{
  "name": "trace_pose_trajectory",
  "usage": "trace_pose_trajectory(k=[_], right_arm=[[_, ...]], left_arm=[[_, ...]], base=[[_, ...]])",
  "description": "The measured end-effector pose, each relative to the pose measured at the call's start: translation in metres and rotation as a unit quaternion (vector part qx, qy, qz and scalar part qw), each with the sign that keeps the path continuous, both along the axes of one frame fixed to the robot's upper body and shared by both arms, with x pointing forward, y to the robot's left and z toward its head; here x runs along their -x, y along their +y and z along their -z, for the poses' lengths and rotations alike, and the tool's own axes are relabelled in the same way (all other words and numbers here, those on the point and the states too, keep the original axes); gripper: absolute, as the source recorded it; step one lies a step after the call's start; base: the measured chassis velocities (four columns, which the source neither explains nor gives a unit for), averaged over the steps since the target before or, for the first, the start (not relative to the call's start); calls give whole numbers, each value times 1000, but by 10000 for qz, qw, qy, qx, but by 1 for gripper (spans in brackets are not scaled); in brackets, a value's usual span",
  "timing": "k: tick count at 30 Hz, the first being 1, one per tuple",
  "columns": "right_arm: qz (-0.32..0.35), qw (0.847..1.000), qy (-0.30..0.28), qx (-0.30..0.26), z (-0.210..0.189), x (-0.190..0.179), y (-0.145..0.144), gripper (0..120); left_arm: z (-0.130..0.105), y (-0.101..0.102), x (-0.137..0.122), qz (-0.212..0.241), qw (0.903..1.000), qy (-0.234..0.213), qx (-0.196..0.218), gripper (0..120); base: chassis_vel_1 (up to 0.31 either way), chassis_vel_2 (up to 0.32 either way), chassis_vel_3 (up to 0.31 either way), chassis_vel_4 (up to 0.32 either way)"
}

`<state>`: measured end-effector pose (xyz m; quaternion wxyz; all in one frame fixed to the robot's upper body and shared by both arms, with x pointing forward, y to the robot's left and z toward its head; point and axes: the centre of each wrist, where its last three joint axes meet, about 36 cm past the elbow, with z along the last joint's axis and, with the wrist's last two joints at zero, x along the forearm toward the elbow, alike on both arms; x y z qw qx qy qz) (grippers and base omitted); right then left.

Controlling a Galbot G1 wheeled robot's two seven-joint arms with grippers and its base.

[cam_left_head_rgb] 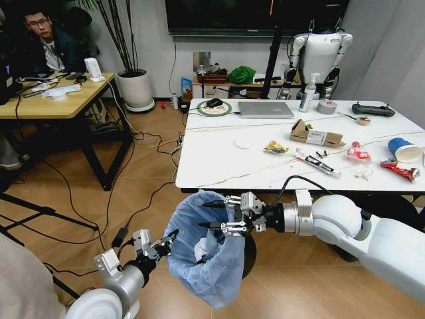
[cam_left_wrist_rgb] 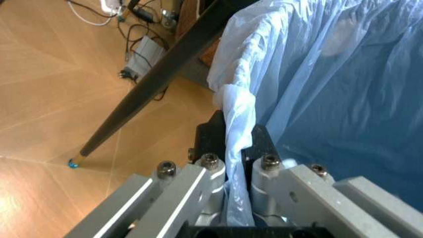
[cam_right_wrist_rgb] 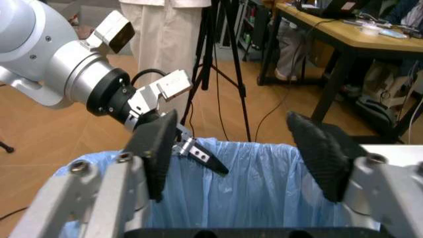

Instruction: Pick up the trash bin and place the trash from the table into it.

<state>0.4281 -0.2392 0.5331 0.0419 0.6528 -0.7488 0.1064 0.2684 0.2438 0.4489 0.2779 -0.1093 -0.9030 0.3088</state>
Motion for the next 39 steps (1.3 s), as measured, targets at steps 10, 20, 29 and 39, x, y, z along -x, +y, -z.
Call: trace_pose_trajectory(k=[10,20,29,39], right_arm=[[950,9920,2,-828,-10,-26,-11,99],[2628,9557,252,-1301,-2,-70,5,100],[4019,9115,499,-722,20,-125,34,100],[4588,8883,100,166,23,-206,33,100]], left_arm=[[-10,7,15,3,9995,160,-272,0],[-23,22,11,221,9981,232,-533,0],[-29,31,9,248,9972,265,-647,0],[-30,29,16,96,9976,220,-653,0]], base=[[0,0,0,0],[0,0,0,0],[0,0,0,0],[0,0,0,0]])
